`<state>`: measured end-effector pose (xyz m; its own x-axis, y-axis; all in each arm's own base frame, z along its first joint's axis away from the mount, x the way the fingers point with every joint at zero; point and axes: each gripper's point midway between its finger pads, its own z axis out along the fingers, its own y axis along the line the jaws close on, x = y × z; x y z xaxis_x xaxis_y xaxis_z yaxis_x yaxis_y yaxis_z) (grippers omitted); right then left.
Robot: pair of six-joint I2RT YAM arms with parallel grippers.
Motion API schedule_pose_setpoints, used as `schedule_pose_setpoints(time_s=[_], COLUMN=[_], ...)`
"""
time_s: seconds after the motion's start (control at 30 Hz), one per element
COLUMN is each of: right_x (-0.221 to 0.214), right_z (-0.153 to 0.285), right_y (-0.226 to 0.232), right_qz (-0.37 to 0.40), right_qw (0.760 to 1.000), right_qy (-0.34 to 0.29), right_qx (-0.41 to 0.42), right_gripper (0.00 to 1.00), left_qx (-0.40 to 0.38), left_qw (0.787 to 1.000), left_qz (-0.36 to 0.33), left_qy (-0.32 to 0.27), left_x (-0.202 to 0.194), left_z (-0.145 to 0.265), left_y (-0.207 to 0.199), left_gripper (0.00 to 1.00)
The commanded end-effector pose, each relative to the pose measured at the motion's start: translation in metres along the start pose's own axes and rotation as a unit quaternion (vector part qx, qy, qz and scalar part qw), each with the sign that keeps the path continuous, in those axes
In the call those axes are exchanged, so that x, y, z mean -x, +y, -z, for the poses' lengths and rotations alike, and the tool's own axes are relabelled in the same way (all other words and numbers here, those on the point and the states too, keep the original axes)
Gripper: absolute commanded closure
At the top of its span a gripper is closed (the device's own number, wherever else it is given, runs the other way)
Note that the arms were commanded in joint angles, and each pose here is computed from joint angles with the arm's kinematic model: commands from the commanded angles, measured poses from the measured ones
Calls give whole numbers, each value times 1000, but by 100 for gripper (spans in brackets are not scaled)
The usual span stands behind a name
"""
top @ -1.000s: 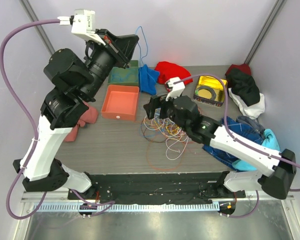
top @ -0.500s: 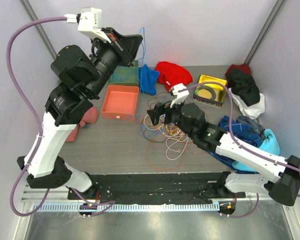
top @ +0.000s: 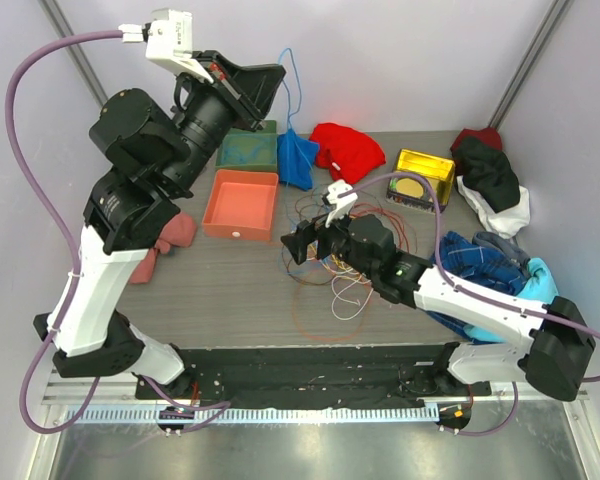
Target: Untangle the cables
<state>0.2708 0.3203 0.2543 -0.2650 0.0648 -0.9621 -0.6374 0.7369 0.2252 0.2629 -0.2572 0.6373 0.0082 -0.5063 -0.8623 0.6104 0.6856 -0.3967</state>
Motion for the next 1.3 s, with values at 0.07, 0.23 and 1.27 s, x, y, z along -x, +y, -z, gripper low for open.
schedule_pose_setpoints(time_s=[0.07,0.23,1.27], right_x=[28,18,66], right_z=[-16,-34,25], right_y=[20,11,-30], right_qz=[-17,-24,-51], right_qw=[998,999,991], right_qy=[-44,-39,-22], right_qx=[34,9,-125], right_gripper=[0,0,99], left_qx=[-26,-35,171], left_qw=[999,999,983], left_qz=[17,25,-56], left_qy=[-14,-10,27], left_x=[14,13,-48], left_z=[4,6,23], left_y=[-13,-16,82], left_gripper=[100,100,100])
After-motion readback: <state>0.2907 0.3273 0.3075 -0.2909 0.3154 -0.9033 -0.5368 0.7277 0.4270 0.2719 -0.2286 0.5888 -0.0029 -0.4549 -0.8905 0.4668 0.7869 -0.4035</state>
